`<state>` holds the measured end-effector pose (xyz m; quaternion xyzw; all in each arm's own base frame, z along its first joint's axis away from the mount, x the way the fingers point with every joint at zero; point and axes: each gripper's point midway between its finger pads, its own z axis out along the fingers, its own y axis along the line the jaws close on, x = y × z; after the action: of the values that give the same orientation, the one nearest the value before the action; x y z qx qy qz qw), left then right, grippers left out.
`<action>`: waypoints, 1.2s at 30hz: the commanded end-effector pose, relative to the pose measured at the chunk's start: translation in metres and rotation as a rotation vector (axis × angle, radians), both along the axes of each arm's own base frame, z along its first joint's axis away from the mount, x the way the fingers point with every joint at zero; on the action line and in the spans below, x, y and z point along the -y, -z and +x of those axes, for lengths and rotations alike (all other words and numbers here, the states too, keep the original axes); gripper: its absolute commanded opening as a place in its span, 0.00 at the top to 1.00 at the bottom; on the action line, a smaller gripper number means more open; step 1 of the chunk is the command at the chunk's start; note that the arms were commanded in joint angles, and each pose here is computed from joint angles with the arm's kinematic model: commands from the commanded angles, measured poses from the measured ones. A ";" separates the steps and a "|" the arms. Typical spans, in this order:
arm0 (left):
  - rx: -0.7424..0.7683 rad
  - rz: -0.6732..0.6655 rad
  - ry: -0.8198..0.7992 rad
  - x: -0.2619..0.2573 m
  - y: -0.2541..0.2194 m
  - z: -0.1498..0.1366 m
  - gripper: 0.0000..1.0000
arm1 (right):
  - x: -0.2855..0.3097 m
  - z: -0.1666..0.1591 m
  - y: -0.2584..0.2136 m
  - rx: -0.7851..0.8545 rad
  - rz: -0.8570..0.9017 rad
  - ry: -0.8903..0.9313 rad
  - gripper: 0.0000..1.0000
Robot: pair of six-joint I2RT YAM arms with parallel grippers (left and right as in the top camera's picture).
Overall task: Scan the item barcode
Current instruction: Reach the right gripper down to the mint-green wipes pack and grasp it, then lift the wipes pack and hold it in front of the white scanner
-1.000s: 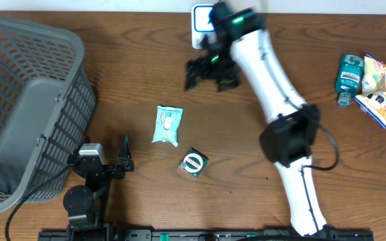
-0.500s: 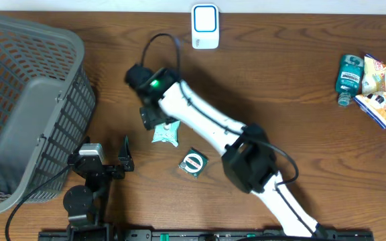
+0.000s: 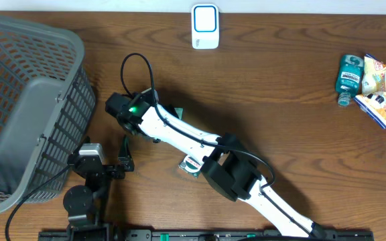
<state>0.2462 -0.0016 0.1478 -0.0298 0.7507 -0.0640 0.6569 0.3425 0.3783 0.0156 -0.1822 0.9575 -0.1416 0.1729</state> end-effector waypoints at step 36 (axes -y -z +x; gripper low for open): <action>-0.048 -0.005 0.012 0.002 0.016 -0.001 0.02 | 0.086 -0.050 -0.021 -0.833 0.202 -0.028 0.99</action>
<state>0.2462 -0.0016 0.1478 -0.0298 0.7507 -0.0640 0.6569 0.2888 0.2721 0.0226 -0.2175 0.9554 -0.1110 -0.1660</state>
